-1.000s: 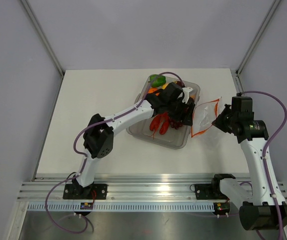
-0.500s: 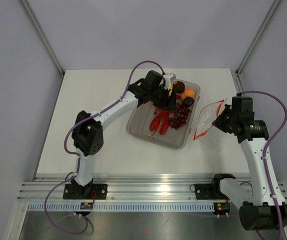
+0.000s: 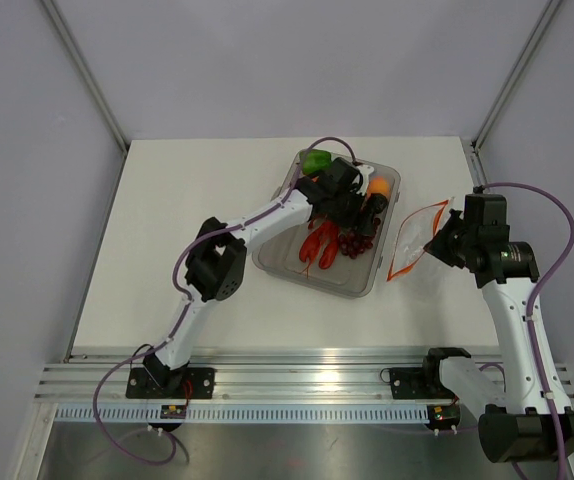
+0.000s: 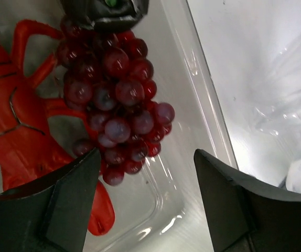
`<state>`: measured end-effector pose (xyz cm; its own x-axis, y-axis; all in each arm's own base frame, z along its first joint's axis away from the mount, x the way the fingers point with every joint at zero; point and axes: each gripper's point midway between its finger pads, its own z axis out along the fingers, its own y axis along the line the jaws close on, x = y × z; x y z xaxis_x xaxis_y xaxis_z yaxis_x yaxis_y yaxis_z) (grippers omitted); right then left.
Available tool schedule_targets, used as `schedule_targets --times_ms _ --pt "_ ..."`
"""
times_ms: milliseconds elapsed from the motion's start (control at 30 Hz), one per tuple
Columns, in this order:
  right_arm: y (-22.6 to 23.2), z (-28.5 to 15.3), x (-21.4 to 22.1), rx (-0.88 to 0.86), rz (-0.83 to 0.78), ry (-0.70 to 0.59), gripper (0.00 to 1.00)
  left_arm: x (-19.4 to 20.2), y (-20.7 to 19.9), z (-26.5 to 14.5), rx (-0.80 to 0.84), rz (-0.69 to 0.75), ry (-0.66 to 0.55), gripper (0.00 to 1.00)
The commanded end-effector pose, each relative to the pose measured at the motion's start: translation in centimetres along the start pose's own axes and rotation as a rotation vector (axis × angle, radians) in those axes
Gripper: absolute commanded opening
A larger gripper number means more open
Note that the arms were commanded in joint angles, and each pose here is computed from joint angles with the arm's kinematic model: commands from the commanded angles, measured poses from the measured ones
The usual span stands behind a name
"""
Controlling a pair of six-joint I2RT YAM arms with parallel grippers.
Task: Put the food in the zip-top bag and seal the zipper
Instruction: Pick up the fake fruit from the bin.
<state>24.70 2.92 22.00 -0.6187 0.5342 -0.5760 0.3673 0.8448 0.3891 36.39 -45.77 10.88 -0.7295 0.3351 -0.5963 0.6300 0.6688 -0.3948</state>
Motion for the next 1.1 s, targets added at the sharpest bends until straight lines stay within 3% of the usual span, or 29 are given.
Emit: schedule_targets --times_ms 0,100,367,567,1067 --pt "1.1 -1.0 -1.0 -0.044 -0.006 -0.029 0.0 -2.6 1.1 0.3 -0.088 0.007 -0.073 0.77" --pt "1.2 -1.0 -0.9 -0.051 -0.009 -0.02 0.0 -2.1 2.0 1.5 -0.138 0.009 -0.061 0.8" --pt "1.5 -0.8 -0.7 -0.064 -0.01 -0.007 0.0 -2.3 1.9 1.6 -0.143 -0.01 -0.072 0.78" --pt "1.6 -0.9 -0.7 -0.07 -0.012 -0.008 0.0 -6.9 -0.5 -1.7 -0.093 0.021 -0.213 0.8" --pt "1.5 -1.2 -0.3 -0.079 -0.011 0.003 0.0 -12.2 0.6 2.1 -0.059 0.036 -0.39 0.88"
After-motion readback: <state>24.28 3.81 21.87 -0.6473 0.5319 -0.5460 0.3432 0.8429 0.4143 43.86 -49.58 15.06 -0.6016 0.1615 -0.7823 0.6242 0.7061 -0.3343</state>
